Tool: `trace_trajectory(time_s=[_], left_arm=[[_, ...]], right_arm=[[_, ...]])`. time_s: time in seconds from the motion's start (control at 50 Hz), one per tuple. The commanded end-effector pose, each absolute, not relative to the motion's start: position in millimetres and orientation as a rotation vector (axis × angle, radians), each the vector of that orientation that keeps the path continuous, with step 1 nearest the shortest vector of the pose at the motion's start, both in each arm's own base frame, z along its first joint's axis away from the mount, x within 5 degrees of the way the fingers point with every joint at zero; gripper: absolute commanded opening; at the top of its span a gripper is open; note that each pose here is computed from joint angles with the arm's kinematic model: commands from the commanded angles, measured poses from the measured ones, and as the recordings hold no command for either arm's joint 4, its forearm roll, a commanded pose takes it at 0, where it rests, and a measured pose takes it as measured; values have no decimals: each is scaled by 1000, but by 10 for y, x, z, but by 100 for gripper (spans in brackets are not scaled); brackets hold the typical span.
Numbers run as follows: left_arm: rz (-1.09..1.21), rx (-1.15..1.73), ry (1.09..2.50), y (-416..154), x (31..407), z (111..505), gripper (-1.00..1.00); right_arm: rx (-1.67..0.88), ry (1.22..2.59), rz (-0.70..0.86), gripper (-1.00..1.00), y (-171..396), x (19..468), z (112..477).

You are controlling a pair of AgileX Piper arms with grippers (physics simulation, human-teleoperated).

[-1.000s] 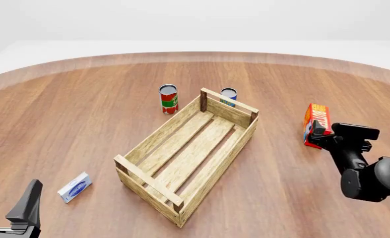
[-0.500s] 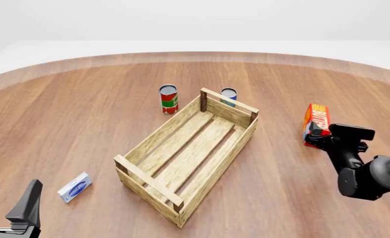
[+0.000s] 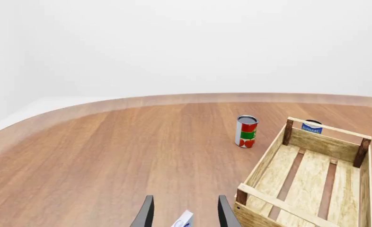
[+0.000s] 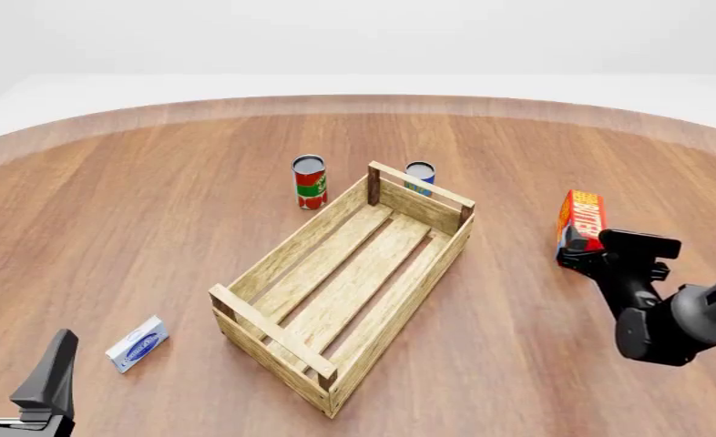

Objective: Pick up the butter and put it in the tray.

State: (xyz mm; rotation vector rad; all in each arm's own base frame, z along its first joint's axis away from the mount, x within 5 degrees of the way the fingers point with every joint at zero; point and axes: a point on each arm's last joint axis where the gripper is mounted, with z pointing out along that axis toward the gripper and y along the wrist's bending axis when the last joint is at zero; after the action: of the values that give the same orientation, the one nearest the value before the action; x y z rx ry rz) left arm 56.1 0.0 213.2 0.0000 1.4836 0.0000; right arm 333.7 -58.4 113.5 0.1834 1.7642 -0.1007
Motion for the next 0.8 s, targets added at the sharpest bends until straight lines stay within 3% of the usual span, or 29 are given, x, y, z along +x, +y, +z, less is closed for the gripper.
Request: trace_trajectory(time_s=[0.02,0.8], left_arm=[[0,0,1484,0,561,2132,100],[0,0,1484,0,561,2132,100]], right_arm=[[184,1772,-104,100,-599,3375,1091],[186,1799,-111,100,-635,3474,930]])
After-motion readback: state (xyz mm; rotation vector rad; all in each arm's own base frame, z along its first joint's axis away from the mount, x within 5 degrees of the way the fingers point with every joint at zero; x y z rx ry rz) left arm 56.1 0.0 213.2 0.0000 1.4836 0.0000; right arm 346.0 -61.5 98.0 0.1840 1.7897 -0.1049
